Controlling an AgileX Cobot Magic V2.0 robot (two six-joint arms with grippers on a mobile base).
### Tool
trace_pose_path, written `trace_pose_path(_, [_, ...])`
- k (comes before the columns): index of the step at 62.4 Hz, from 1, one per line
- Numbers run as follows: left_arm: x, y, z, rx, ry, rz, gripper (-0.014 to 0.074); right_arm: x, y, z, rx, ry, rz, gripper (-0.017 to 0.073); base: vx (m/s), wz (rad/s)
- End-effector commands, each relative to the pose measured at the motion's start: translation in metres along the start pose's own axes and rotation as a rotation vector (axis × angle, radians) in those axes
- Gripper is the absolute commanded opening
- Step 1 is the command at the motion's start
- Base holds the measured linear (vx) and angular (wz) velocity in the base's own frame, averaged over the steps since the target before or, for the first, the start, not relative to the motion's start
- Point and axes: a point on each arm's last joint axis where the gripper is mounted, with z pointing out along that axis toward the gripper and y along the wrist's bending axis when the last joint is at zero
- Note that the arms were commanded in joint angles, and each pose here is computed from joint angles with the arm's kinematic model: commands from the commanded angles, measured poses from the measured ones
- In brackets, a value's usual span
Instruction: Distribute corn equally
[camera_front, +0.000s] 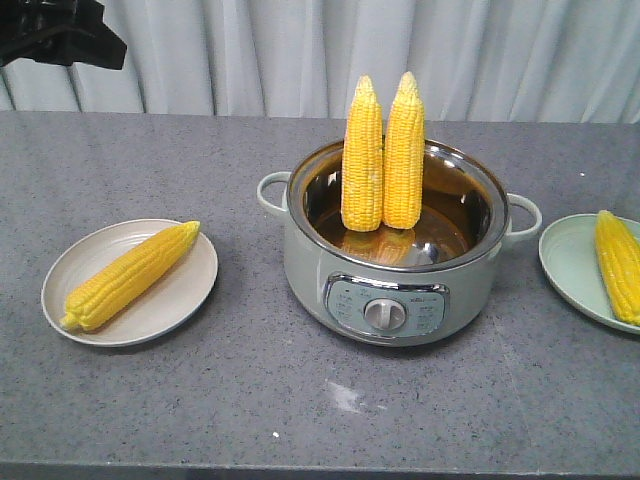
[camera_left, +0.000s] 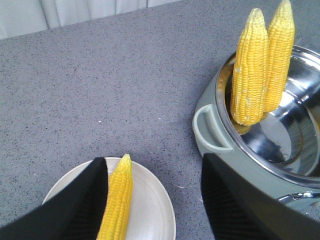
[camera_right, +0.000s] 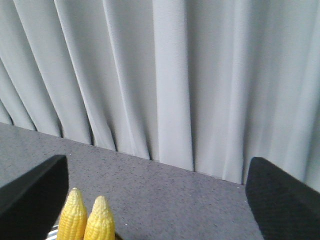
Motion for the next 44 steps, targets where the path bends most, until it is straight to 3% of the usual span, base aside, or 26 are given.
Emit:
trace_pose_path(1, [-0.01,-0.008,-0.024,0.012,-0.12,-0.001,0.0408,-0.021,0.015,0.014,-0.092,-0.076,-0.036,0.0689,0.0,0.0])
trace_pose_path(9, [-0.01,-0.008,-0.023,0.012,-0.117,-0.002,0.0408,-0.008,0.023,0.063,-0.187,0.009,-0.08,0.0685,0.0,0.0])
trace_pose_path(16, [-0.01,-0.008,-0.023,0.012,-0.117,-0.003,0.0408,0.011,0.029,0.103,-0.213,0.067,-0.101,0.068,0.0,0.0])
trace_pose_path(27, [-0.008,-0.008,-0.023,0.015,-0.104,-0.002,0.0408,0.044,0.032,0.149,-0.262,0.144,-0.056,0.067,0.0,0.0])
trace_pose_path(44, [-0.008,-0.008,-0.023,0.016,-0.099,-0.002,0.0408,0.078,0.027,0.177,-0.339,0.261,0.001,0.0645,0.0,0.0])
